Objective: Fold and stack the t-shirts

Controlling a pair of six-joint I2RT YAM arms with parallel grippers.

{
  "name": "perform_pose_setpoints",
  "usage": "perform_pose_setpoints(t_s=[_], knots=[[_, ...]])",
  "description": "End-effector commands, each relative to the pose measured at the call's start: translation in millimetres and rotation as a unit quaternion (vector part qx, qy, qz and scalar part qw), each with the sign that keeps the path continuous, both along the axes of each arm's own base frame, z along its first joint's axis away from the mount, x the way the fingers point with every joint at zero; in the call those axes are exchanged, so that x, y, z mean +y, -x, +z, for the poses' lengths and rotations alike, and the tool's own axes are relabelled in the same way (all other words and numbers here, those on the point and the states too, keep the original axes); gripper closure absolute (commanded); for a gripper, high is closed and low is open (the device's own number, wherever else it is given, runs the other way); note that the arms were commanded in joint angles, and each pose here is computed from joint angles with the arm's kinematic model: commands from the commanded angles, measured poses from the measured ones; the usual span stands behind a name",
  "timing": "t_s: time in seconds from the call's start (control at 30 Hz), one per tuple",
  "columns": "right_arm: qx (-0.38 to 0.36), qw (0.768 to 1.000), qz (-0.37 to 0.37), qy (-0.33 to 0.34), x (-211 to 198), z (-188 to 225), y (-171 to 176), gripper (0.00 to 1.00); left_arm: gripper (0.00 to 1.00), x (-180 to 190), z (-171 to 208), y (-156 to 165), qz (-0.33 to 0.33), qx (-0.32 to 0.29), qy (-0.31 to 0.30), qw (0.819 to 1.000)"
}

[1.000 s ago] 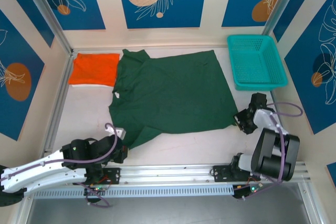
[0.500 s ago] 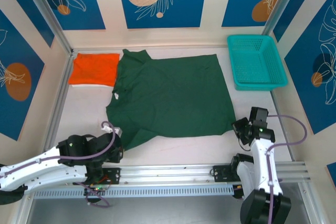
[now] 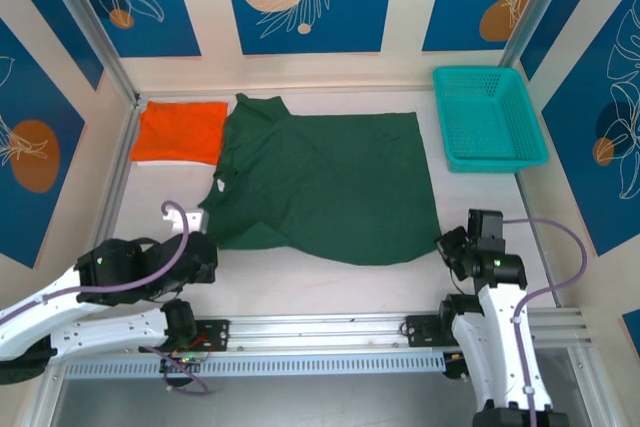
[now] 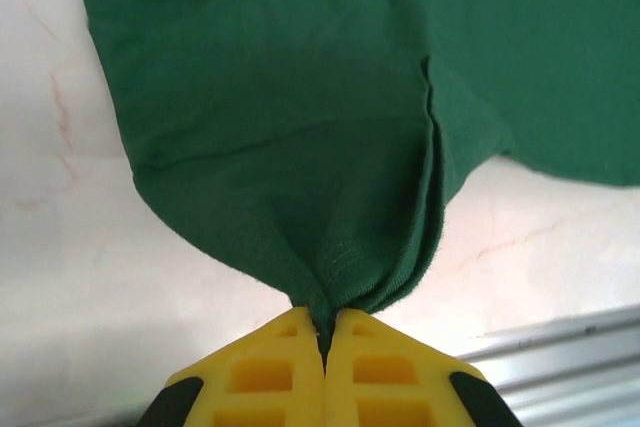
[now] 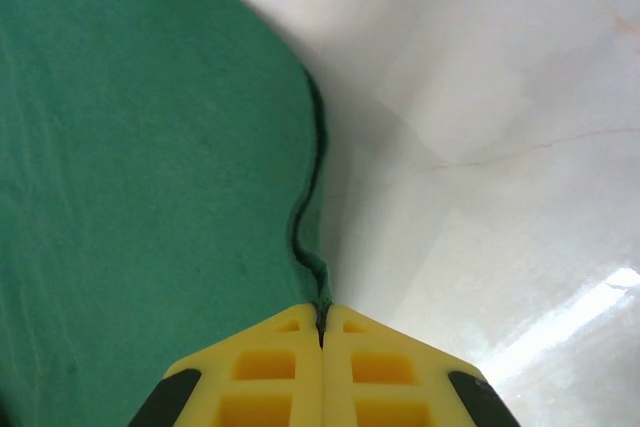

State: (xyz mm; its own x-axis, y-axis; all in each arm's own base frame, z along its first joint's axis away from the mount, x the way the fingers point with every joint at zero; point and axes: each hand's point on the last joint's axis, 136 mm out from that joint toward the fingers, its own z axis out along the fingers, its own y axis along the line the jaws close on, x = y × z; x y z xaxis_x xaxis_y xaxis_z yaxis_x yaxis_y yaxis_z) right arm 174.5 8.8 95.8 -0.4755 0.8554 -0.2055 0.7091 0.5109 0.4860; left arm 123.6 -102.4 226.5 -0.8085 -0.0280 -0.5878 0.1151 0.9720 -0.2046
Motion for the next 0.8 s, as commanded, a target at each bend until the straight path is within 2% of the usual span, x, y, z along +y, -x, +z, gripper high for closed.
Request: perform_pose_setpoints(t_s=[0.0, 0.1, 0.27, 0.37, 0.6, 0.77], knots=[[-0.023, 0.999, 0.009, 0.047, -5.9, 24.2, -25.9, 1.0, 0.98, 9.4, 29.5, -23.6, 0.007, -0.07, -0.067, 0.995], [-0.021, 0.995, 0.036, 0.095, -5.6, 38.9, -46.7, 1.0, 0.97, -5.6, 36.2, -36.0, -0.008, -0.072, -0.073, 0.995], [-0.018, 0.99, 0.056, 0.129, -7.2, 49.2, -79.2, 1.0, 0.99, -37.5, 7.8, -51.2, -0.043, 0.012, -0.031, 0.999], [-0.013, 0.988, 0.064, 0.141, -8.6, 48.6, -95.7, 1.0, 0.98, -46.3, -1.8, -63.7, -0.06, 0.048, -0.025, 0.997], [0.024, 0.982, 0.072, 0.171, -14.7, 41.9, -131.9, 1.0, 0.96, -40.4, -14.1, -115.6, -0.053, 0.099, -0.036, 0.993], [0.052, 0.978, 0.069, 0.19, -22.0, 36.1, -153.6, 1.0, 0.96, -36.8, -41.7, -159.2, -0.029, 0.153, -0.011, 0.988]])
